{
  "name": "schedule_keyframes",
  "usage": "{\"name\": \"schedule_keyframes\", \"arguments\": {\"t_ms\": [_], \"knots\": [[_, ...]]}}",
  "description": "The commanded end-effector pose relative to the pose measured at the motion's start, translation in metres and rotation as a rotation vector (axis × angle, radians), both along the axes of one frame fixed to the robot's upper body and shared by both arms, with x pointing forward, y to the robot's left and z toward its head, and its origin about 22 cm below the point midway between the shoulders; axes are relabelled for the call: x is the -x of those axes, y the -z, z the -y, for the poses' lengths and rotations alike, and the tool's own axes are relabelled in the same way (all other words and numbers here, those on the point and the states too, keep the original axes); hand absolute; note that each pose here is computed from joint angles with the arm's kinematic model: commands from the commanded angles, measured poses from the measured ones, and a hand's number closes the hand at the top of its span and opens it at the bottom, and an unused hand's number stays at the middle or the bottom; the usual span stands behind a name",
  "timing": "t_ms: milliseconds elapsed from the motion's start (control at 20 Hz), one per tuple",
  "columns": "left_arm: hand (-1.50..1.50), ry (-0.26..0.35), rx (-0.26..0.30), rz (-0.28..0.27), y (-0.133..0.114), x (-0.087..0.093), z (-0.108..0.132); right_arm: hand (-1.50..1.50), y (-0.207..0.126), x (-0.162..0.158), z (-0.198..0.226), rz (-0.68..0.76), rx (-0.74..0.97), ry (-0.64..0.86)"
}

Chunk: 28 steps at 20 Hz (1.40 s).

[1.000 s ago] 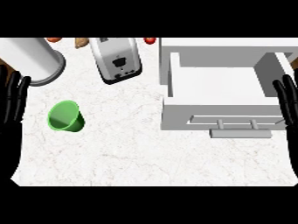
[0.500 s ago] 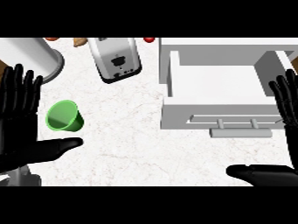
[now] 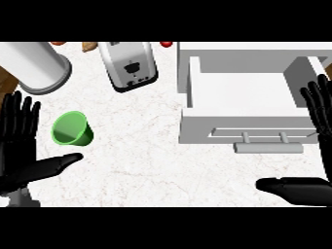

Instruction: Pick up the cup, place it into the drawer and close the drawer

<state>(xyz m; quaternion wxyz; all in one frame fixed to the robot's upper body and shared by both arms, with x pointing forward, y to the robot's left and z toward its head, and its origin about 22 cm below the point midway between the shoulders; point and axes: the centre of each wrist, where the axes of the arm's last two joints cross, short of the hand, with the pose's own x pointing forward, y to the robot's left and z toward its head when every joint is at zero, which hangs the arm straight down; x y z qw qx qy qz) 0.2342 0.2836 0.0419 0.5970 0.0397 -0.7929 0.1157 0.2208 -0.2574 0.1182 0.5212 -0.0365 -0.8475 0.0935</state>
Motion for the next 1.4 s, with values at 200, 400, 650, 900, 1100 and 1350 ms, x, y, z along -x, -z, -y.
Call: {"name": "schedule_keyframes", "arguments": {"t_ms": [200,400,650,900,1100,1350], "knots": [[-1.5,-0.119,-0.02,-0.095,0.051,-0.003,-0.028,-1.5,-0.003,-0.006,-0.015,-0.003,0.004,0.014],[-1.5,-0.16,-0.053,-0.133,0.059,-0.002,-0.04,-1.5,0.001,-0.024,-0.003,0.001,-0.01,0.024],[-1.5,-0.173,-0.065,-0.209,0.108,0.0,-0.043,-1.5,0.018,-0.016,-0.011,-0.008,0.015,-0.008],[-1.5,-0.202,-0.065,-0.198,0.135,0.0,-0.063,-1.5,0.003,-0.03,-0.002,-0.008,0.0,-0.008],[-1.5,-0.192,-0.041,-0.203,0.166,0.0,-0.052,-1.5,0.008,-0.031,0.003,0.015,0.004,-0.009],[-1.5,-0.213,-0.003,-0.161,0.174,0.007,-0.089,-1.5,0.004,-0.004,0.011,-0.016,0.017,-0.034]]}}
